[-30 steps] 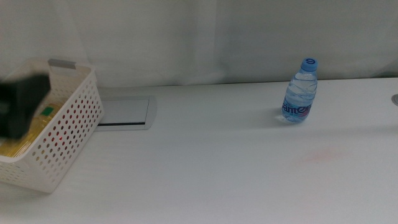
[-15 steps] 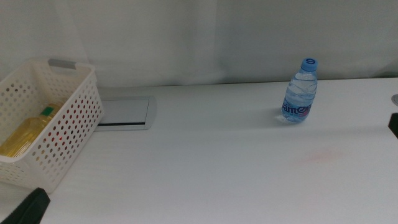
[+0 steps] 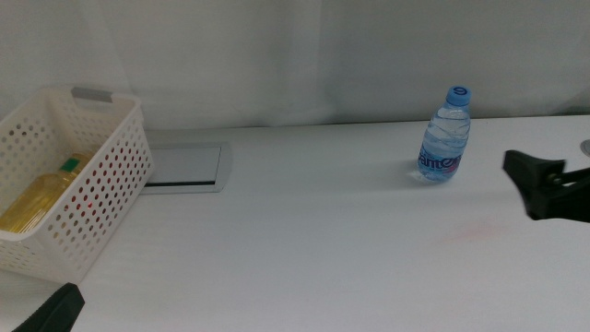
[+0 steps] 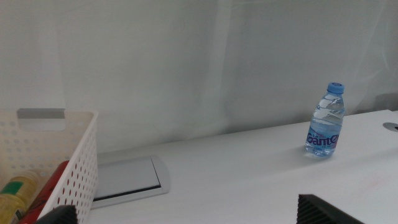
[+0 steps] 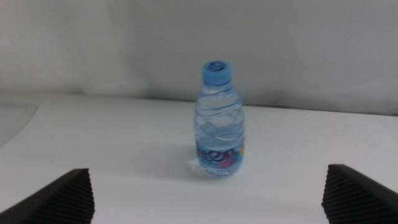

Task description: Use arms to grab the bottles and put them into the dustbin to the left of the table.

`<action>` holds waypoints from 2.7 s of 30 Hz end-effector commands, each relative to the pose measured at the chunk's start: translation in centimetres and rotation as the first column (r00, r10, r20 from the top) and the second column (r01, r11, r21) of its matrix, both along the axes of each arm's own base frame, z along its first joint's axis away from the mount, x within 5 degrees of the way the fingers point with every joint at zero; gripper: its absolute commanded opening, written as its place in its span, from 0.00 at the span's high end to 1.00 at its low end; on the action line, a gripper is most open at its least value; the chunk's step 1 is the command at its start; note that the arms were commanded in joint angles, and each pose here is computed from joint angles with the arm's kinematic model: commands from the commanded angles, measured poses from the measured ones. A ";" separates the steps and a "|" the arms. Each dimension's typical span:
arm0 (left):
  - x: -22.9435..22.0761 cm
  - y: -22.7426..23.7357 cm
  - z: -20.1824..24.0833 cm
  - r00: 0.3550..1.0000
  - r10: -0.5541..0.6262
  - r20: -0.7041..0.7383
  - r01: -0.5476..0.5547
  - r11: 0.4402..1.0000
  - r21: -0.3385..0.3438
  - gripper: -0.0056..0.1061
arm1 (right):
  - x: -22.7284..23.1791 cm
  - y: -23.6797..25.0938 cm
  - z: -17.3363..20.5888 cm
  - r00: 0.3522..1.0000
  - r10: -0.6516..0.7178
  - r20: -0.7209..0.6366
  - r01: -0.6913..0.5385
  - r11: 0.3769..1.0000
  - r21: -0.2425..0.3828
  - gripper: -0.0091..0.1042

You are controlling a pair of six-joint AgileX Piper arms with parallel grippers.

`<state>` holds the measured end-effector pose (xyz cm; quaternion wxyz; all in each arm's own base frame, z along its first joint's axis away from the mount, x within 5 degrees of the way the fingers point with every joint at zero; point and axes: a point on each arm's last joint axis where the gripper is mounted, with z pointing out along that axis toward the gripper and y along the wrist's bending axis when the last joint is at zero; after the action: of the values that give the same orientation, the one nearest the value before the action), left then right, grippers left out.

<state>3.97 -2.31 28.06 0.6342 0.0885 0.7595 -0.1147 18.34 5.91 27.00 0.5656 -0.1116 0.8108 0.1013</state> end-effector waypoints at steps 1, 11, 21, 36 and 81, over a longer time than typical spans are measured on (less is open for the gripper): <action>0.2 -0.1 -0.2 1.000 -0.006 -0.018 0.006 1.000 -0.026 0.13 | 1.2 0.9 -0.4 0.999 0.041 0.008 -0.041 0.998 -0.040 0.01; 0.2 -0.1 -0.2 1.000 -0.006 -0.018 0.006 1.000 -0.026 0.13 | 5.1 2.5 -3.6 0.997 0.067 -0.037 -0.069 0.996 -0.048 0.01; 0.2 -0.1 -0.2 1.000 -0.007 -0.020 0.007 1.000 -0.027 0.13 | 7.9 3.1 -8.4 0.997 0.034 -0.072 -0.040 0.995 -0.087 0.01; 0.2 -0.1 -0.2 1.000 -0.007 -0.020 0.007 1.000 -0.027 0.13 | 10.7 3.8 -12.7 0.999 0.009 0.038 -0.007 0.998 -0.067 0.01; 0.1 -0.1 -0.3 0.999 -0.013 -0.031 0.012 1.000 -0.027 0.16 | 20.3 6.7 -16.2 0.996 -0.048 -0.069 0.047 0.999 -0.018 0.82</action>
<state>4.00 -2.36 27.94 0.6275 0.0884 0.7645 -0.1184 38.45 12.58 10.71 0.5362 -0.0872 0.8350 0.0872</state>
